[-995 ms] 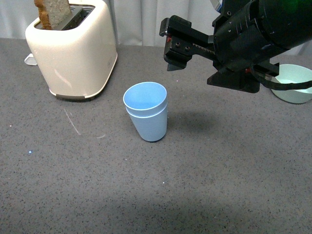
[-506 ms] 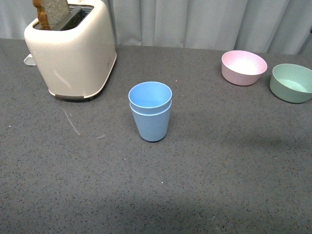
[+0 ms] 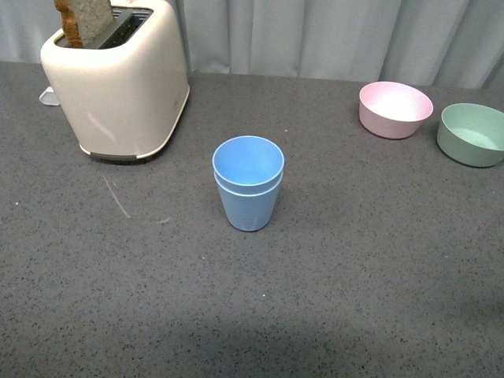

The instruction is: Stack blue cups with both arms

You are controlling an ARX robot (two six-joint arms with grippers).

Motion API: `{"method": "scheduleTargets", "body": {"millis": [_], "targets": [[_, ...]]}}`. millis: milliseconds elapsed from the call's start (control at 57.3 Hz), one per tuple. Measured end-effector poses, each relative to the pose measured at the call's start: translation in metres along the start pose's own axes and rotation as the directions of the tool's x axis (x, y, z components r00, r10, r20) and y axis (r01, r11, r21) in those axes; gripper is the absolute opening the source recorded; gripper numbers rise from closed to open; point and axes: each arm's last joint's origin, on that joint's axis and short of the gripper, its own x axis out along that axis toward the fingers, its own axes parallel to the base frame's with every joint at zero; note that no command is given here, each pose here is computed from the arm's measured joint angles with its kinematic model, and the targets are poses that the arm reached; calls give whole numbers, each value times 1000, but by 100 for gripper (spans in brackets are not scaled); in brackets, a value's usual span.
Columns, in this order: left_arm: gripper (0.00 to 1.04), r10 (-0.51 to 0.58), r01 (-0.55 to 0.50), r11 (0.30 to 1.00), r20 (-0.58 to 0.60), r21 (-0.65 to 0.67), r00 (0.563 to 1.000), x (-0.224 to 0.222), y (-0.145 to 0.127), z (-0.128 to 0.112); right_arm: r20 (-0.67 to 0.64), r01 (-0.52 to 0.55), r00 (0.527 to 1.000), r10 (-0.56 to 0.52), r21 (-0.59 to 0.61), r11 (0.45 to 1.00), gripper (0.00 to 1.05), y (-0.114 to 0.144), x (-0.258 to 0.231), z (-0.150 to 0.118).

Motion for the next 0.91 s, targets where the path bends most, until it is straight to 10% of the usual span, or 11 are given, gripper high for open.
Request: {"method": "scheduleTargets", "body": {"millis": [908], "targets": [[98,0,0,1000,0,0,1000,0,0,0,28,23,999,-23,1,1000,1,-5,-44,6]]}}
